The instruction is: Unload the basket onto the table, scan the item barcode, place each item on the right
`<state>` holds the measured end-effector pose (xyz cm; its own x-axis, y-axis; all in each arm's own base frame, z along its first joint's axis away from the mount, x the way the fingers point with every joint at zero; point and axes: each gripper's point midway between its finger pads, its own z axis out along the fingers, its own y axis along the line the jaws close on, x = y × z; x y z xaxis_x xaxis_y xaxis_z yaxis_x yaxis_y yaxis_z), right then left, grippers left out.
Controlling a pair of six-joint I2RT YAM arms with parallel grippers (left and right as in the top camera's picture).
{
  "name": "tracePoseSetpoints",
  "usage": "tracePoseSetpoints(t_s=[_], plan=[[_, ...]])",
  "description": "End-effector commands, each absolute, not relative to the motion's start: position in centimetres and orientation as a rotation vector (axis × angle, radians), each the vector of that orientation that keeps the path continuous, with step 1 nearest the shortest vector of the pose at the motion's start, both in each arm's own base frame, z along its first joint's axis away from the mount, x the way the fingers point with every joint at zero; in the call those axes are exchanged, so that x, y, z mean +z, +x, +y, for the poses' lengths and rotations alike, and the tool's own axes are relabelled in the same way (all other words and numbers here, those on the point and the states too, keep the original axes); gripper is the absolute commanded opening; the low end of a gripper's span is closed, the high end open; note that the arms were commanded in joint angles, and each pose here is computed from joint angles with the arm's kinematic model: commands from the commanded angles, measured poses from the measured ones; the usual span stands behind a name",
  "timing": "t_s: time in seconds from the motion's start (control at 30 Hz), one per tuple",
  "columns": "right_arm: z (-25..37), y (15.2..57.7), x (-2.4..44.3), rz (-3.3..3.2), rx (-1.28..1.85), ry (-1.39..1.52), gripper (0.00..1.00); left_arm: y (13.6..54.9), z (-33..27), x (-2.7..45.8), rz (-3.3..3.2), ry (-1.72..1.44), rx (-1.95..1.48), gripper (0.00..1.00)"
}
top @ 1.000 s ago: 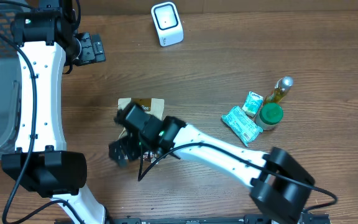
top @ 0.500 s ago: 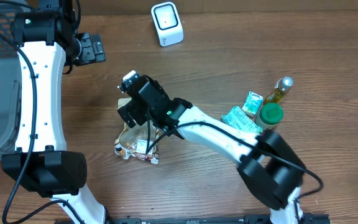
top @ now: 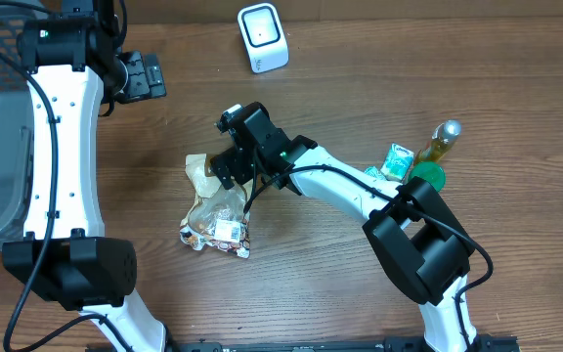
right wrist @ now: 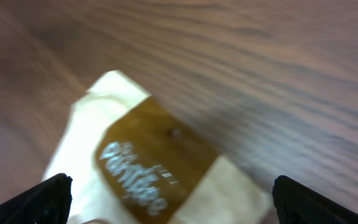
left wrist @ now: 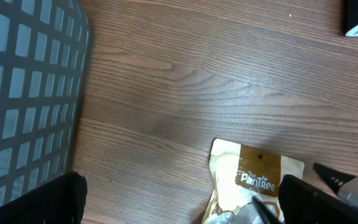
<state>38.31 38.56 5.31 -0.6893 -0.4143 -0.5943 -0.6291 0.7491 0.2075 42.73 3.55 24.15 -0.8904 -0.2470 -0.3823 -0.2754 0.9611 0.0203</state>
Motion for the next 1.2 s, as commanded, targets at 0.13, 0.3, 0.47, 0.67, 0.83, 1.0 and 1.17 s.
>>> tracePoseSetpoints(t_s=[0.13, 0.3, 0.47, 0.67, 0.83, 1.0, 1.17], plan=[[39.8, 36.2, 5.0, 2.449, 0.676, -0.849, 1.0, 42.7, 3.3, 25.2, 2.698, -0.382, 0.097, 1.0], [38.6, 37.0, 2.3, 2.495, 0.558, -0.82, 1.0, 42.7, 3.3, 25.2, 2.698, -0.382, 0.097, 1.0], [37.9, 36.3, 1.4, 2.546, 0.536, -0.828, 1.0, 42.7, 3.3, 25.2, 2.698, -0.382, 0.097, 1.0], [34.7, 36.3, 0.2, 2.638, 0.335, -0.794, 1.0, 42.7, 3.3, 25.2, 2.698, -0.382, 0.097, 1.0], [30.7, 35.6, 0.3, 2.778, 0.168, -0.648, 1.0, 42.7, 3.3, 25.2, 2.698, -0.381, 0.097, 0.99], [26.2, 34.4, 1.0, 2.937, 0.025, -0.313, 1.0, 42.7, 3.3, 25.2, 2.698, -0.381, 0.097, 1.0], [23.6, 33.4, 2.5, 3.03, 0.012, -0.026, 1.0, 42.7, 3.3, 25.2, 2.698, -0.381, 0.097, 1.0]])
